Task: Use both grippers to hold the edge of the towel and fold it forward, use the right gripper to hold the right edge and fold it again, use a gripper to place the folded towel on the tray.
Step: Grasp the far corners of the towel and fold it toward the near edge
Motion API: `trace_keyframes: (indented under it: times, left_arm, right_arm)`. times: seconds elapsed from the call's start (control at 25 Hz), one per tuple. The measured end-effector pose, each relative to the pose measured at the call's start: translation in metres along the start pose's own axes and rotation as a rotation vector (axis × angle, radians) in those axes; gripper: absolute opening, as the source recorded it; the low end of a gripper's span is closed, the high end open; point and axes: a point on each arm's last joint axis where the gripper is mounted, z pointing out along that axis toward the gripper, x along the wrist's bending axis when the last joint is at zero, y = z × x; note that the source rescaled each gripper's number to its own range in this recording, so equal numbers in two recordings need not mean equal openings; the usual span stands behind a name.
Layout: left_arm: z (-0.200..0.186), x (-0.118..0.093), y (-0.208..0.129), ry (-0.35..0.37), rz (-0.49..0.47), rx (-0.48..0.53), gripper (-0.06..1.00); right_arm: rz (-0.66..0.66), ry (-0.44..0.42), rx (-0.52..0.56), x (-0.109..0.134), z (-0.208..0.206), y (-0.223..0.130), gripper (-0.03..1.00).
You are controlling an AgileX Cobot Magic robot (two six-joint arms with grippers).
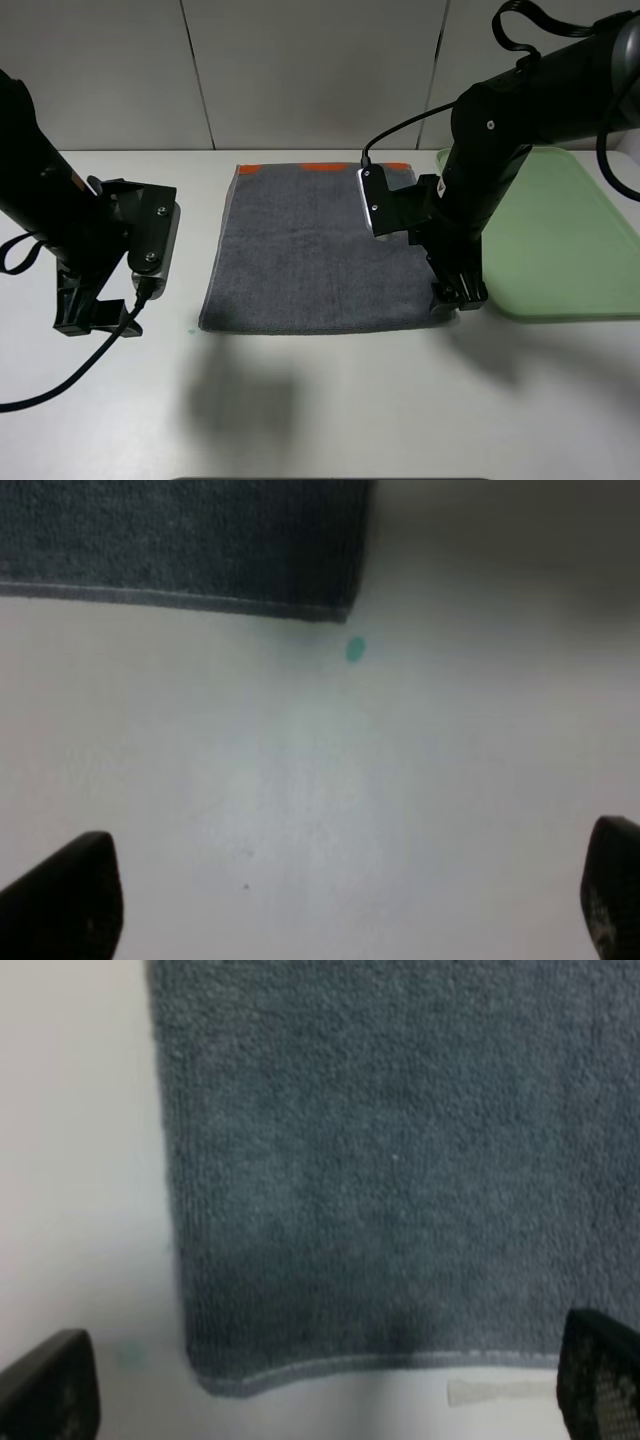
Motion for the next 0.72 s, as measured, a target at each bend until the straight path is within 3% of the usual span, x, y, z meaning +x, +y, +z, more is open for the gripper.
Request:
trace_keyframes:
  times: [0.72]
  left_arm:
    - [0.0,0.0,0.001,-0.002,-0.012,-0.015,0.9]
  right_arm:
    - [-0.034,0.107,0.034,0.005,0.045,0.001,1.0]
